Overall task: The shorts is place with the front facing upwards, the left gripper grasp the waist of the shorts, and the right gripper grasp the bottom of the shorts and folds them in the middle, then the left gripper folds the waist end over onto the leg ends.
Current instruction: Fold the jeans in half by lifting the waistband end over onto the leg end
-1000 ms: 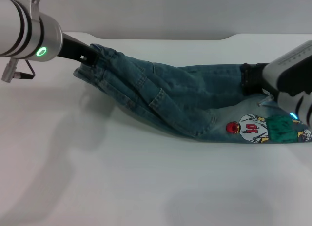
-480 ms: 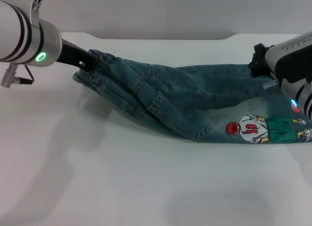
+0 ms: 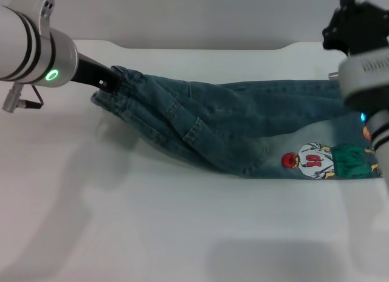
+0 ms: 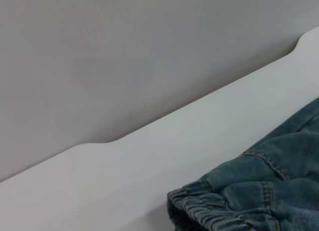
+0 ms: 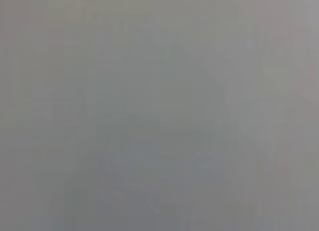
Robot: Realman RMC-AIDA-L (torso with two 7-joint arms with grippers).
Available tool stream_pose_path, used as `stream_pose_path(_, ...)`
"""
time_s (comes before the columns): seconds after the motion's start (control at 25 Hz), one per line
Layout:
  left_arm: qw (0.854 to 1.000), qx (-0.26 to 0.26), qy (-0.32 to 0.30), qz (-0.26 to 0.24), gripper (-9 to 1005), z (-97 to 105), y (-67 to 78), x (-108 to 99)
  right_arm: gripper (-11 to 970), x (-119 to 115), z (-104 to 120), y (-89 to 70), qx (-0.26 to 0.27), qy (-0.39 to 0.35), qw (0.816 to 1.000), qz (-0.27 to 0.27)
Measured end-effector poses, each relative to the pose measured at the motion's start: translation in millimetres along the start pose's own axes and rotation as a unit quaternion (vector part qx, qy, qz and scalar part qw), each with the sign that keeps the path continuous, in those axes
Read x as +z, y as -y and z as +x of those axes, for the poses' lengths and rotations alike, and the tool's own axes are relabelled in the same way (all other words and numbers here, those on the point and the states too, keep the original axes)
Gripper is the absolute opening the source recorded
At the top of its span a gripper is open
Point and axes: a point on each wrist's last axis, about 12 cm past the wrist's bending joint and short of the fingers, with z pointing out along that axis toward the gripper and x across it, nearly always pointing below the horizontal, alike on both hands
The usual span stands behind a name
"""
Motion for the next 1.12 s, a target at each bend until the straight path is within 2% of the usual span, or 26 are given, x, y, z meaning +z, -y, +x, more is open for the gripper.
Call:
stream_pose_path(0.12,1.000,0.003,0.005,0.000,30,-1.7,1.0,-2.1,0,-9.0,9.1,-3.8,0.040,0.048,0.998,-0.020)
stream_pose_path(0.36,1.000,0.010,0.023,-0.003,30,-7.6,2.2,-11.5,-1,-14.0,32.7,-6.5,0.068,0.012,0.997,-0.043)
stream_pose_path(0.48,0.999,0.010,0.034,-0.006,30,-9.6,1.7,-18.3,-1,-14.3,37.3,-9.5,0.076,-0.004,0.996,-0.050)
stream_pose_path(0.84,0.997,0.015,0.074,-0.008,30,-12.8,7.6,-43.6,-1,-2.9,44.6,-28.9,0.099,-0.041,0.986,-0.125)
stream_pose_path(1.12,0.996,0.032,0.085,0.004,30,-15.9,19.8,-49.3,-1,-13.5,46.8,-46.7,0.119,-0.060,0.976,-0.173)
